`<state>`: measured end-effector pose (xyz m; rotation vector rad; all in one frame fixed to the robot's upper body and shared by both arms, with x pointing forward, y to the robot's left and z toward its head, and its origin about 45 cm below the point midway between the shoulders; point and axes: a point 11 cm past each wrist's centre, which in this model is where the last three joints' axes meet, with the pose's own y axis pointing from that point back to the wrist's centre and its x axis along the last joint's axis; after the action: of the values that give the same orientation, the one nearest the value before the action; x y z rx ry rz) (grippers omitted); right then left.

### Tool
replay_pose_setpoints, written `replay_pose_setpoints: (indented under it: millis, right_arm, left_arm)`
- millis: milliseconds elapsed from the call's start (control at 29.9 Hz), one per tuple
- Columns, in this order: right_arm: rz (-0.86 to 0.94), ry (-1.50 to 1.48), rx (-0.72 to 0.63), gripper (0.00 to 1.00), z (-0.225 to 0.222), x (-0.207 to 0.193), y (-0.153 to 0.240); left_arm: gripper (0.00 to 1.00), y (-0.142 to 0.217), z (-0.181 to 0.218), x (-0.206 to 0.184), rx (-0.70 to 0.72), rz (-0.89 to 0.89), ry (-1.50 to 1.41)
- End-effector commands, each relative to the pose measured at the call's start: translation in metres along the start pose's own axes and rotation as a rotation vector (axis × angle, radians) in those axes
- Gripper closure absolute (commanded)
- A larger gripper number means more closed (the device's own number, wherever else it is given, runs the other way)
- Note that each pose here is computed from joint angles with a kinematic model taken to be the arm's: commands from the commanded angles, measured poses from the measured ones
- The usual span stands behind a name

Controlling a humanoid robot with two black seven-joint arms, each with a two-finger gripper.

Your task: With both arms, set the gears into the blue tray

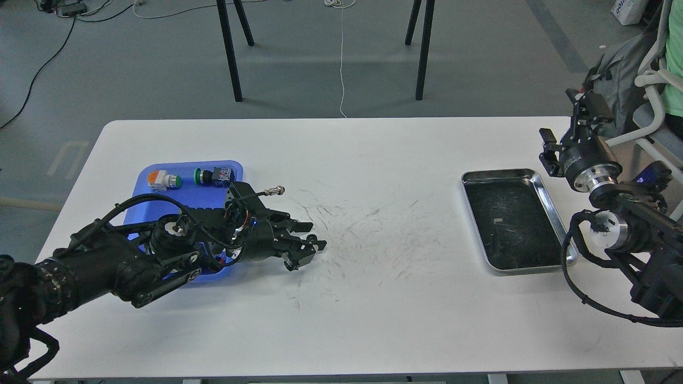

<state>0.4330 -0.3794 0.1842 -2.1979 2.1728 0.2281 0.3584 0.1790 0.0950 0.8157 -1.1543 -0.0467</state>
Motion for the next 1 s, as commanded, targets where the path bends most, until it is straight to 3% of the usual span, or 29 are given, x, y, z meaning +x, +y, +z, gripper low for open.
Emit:
replay_pose_setpoints:
  millis: [0, 268, 970]
  right_arm:
    - [-0.001, 0.001, -0.001, 0.04, 0.000, 0.000, 0.000]
    - [0.001, 0.004, -0.001, 0.04, 0.000, 0.001, 0.000]
    - [-0.012, 0.017, -0.017, 0.04, 0.006, -0.002, 0.002]
  left_arm:
    - [0.45, 0.001, -0.001, 0.003, 0.003, 0.030, -0.016]
    - [0.53, 0.001, 0.000, 0.003, 0.002, 0.043, -0.024]
    - [0.55, -0.001, 0.000, -0.014, 0.015, 0.028, 0.003]
